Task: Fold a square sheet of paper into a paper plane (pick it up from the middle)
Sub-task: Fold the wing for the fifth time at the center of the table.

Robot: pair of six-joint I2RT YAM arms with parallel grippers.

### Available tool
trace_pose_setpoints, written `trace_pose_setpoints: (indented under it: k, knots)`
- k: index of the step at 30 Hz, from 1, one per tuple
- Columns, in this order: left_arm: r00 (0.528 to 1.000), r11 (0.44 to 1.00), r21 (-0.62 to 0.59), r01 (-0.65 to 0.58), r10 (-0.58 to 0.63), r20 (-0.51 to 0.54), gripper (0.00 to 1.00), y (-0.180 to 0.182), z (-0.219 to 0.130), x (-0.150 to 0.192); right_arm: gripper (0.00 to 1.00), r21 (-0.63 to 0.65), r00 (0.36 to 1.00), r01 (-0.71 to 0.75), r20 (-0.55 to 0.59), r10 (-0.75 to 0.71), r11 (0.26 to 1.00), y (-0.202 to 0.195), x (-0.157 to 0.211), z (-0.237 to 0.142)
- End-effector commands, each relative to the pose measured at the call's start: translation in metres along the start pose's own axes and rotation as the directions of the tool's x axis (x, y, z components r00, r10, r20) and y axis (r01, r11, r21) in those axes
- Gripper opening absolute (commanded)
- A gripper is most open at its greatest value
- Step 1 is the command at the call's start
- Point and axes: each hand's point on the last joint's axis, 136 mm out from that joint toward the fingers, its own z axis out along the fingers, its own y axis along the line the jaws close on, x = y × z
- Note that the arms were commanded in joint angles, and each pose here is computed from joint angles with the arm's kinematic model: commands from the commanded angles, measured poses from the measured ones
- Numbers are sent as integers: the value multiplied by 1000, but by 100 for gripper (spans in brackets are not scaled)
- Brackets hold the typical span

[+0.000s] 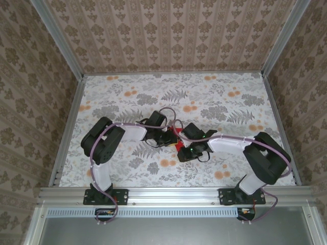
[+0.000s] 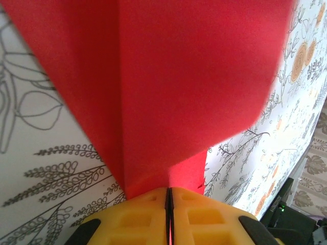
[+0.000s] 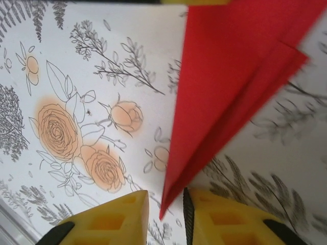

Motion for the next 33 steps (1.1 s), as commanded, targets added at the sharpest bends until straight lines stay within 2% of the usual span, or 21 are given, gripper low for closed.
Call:
trace_pose_setpoints:
  k: [1, 6, 9, 12, 16, 23, 33]
  knots:
    - [999, 997, -73, 27, -28, -22, 10, 22, 4, 4, 29, -38, 992, -73, 101, 77, 997, -2, -12, -18]
    - [999, 997, -73, 24, -26, -23, 10, 22, 4, 4, 24, -181, 972, -150, 155, 179, 972, 7, -24, -23]
    - [999, 997, -76, 27, -28, -19, 10, 23, 3, 4, 20, -275, 967, -162, 148, 208, 948, 20, -33, -18]
    - [999, 996, -79, 30, -31, -20, 9, 24, 4, 5, 15, -315, 966, -173, 132, 224, 933, 25, -40, -9]
    - [999, 996, -82, 34, -36, -20, 9, 25, 4, 6, 12, -309, 965, -204, 98, 245, 929, 21, -41, 6]
    - [998, 994, -99, 55, -57, -18, 9, 31, 5, 8, 10, -286, 959, -256, 40, 279, 923, 10, -19, 21]
    - [995, 984, -147, 101, -102, -3, 8, 46, 6, 10, 10, -225, 973, -229, -61, 221, 947, 13, 18, 27]
